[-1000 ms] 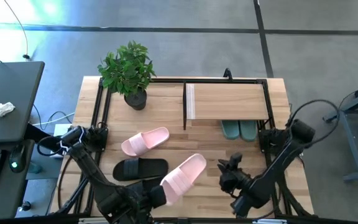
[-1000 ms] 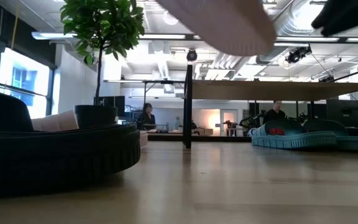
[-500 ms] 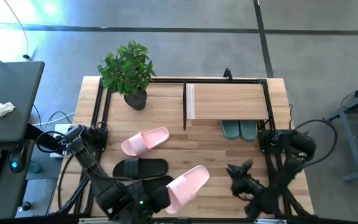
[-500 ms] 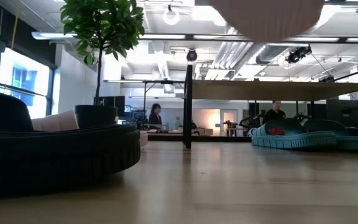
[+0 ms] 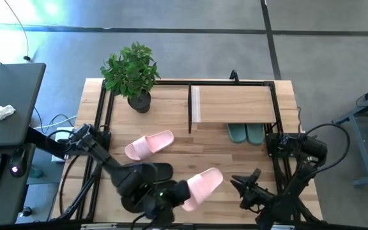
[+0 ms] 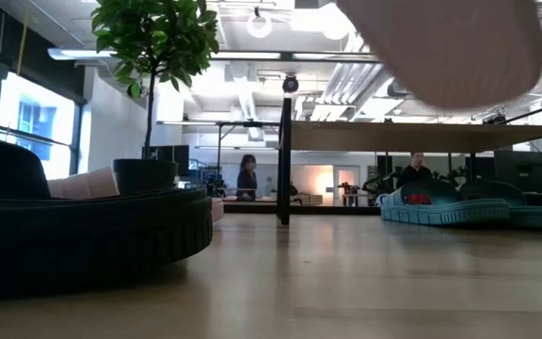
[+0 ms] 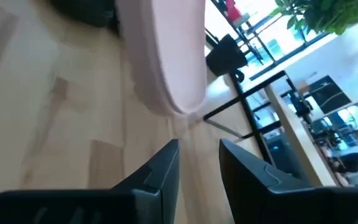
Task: Pick and place slides into the shelf
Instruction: Put the right pink slide under the shelf
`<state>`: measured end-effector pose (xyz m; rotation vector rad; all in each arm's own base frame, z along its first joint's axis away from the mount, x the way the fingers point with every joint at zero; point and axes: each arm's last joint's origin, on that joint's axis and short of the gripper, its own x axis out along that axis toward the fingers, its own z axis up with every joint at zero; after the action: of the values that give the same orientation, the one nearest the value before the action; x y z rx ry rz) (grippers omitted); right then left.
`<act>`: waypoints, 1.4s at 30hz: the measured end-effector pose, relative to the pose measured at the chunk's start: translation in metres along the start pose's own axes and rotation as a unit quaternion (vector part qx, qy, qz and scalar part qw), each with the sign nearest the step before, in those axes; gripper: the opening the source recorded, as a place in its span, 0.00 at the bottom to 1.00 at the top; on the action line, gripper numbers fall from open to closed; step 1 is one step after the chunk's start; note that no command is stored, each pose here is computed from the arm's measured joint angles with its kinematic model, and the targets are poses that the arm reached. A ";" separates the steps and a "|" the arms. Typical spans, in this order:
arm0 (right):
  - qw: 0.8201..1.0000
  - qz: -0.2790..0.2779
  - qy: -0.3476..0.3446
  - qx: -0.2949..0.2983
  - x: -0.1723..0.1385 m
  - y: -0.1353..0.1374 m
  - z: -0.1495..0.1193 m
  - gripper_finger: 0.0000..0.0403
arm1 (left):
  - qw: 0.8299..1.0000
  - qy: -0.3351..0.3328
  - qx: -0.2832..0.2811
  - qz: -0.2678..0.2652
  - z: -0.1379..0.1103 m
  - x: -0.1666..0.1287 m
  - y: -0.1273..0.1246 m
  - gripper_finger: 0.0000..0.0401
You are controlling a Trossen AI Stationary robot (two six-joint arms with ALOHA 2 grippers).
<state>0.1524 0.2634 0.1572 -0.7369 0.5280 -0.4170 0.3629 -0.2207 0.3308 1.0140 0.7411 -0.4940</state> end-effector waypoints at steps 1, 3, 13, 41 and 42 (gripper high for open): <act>1.000 -0.001 -0.004 0.001 -0.003 -0.001 -0.001 0.26 | 1.000 -0.002 0.001 -0.005 -0.002 0.001 0.003 0.01; 1.000 -0.007 -0.019 0.003 -0.007 -0.003 -0.003 0.26 | 1.000 -0.003 0.004 -0.011 -0.007 0.004 0.008 0.01; 0.994 -0.002 0.107 0.002 -0.004 -0.011 -0.011 0.26 | 0.999 -0.039 0.005 -0.024 -0.018 0.000 0.035 0.01; 0.999 0.001 0.043 0.023 0.008 -0.008 0.025 0.59 | 0.999 -0.028 -0.017 -0.024 -0.033 0.003 0.052 0.01; 0.999 0.001 0.045 0.016 0.012 -0.008 0.027 0.59 | 0.999 -0.028 -0.017 -0.024 -0.033 0.003 0.052 0.01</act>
<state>0.1758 0.2658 0.1758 -0.6896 0.6049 -0.4562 0.3893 -0.1678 0.3481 0.9496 0.7220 -0.5476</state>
